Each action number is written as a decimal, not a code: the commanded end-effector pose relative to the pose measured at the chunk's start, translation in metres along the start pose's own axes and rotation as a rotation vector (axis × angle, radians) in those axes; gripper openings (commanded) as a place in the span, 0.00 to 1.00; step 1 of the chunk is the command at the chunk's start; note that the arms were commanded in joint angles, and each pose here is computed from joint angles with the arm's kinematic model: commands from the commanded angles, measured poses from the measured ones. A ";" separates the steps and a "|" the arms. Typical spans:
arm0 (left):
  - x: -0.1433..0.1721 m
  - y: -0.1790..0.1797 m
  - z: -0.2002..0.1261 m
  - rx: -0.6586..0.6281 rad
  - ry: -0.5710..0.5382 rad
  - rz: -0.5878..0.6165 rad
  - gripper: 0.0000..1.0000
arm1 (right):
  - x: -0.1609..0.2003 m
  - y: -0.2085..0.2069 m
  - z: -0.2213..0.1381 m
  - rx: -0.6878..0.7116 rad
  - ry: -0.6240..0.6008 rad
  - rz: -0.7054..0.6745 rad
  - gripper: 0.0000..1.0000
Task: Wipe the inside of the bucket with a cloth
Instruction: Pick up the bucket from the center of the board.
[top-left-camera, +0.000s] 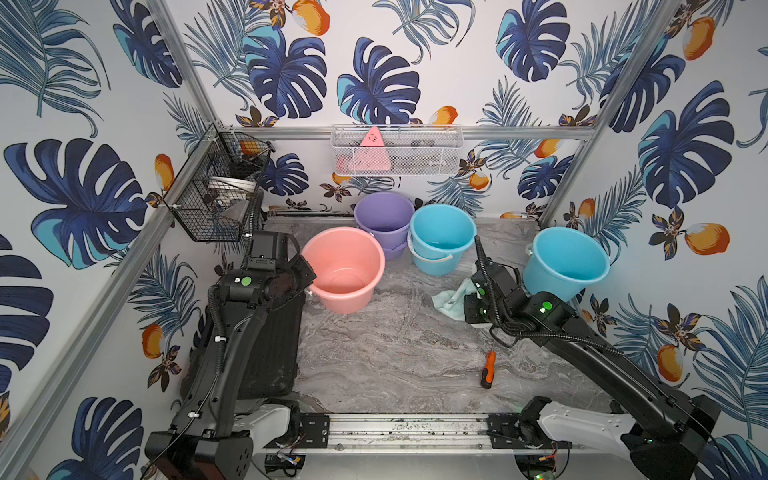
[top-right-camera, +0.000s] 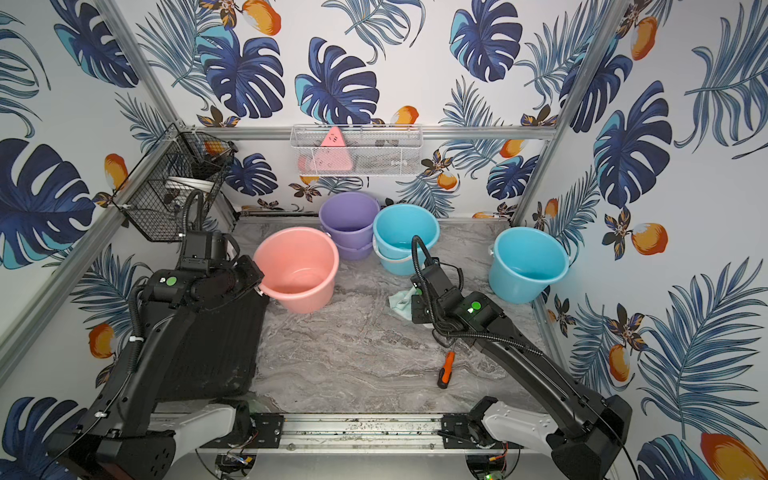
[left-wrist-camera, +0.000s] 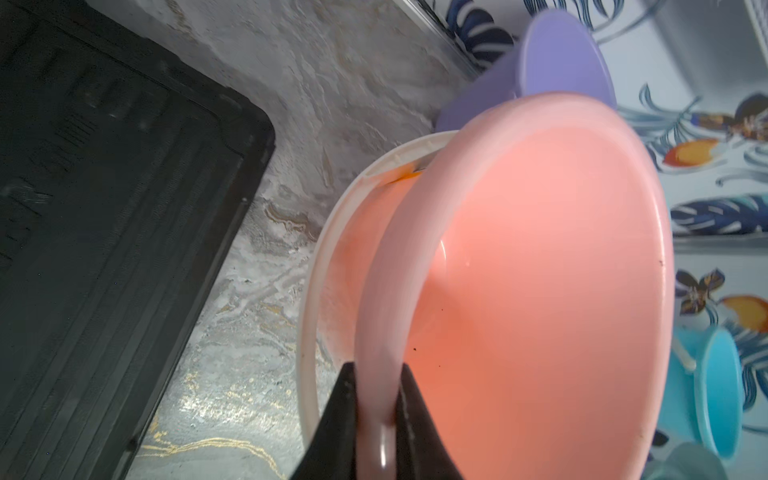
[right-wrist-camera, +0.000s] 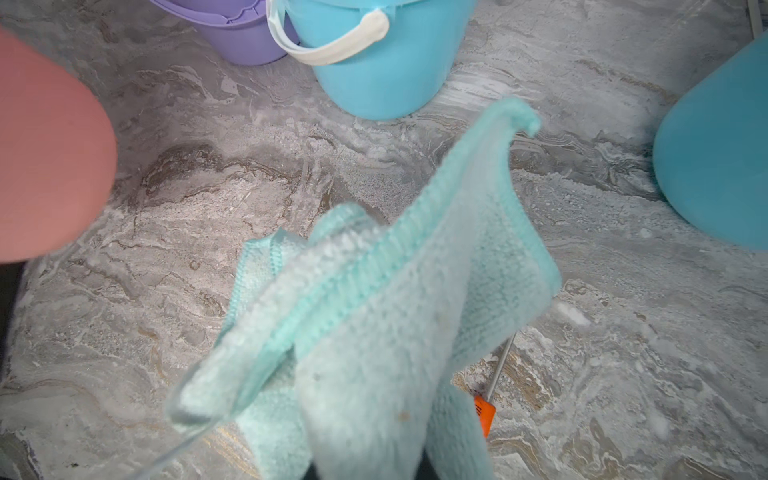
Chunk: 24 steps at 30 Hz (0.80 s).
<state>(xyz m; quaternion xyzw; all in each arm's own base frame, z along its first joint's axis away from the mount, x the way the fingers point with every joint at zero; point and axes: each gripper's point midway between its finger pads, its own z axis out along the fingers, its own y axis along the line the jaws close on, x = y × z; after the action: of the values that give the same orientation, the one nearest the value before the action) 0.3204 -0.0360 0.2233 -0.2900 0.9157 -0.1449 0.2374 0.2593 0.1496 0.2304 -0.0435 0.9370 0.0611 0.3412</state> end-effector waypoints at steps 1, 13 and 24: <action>0.026 -0.015 0.002 0.050 0.050 0.120 0.00 | -0.008 -0.001 -0.012 -0.004 -0.001 -0.026 0.05; 0.129 -0.049 0.027 0.124 0.192 0.375 0.00 | -0.043 0.031 -0.055 -0.187 -0.051 -0.020 0.05; 0.185 -0.079 0.049 0.215 0.255 0.525 0.00 | -0.017 0.101 -0.065 -0.425 0.109 -0.086 0.04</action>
<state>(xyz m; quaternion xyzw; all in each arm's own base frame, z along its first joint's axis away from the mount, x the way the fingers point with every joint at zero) 0.2339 -0.1949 0.1403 -0.0076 0.9738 -0.1753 0.1448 0.2368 0.2261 0.3056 -0.1389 0.9135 0.2189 0.3135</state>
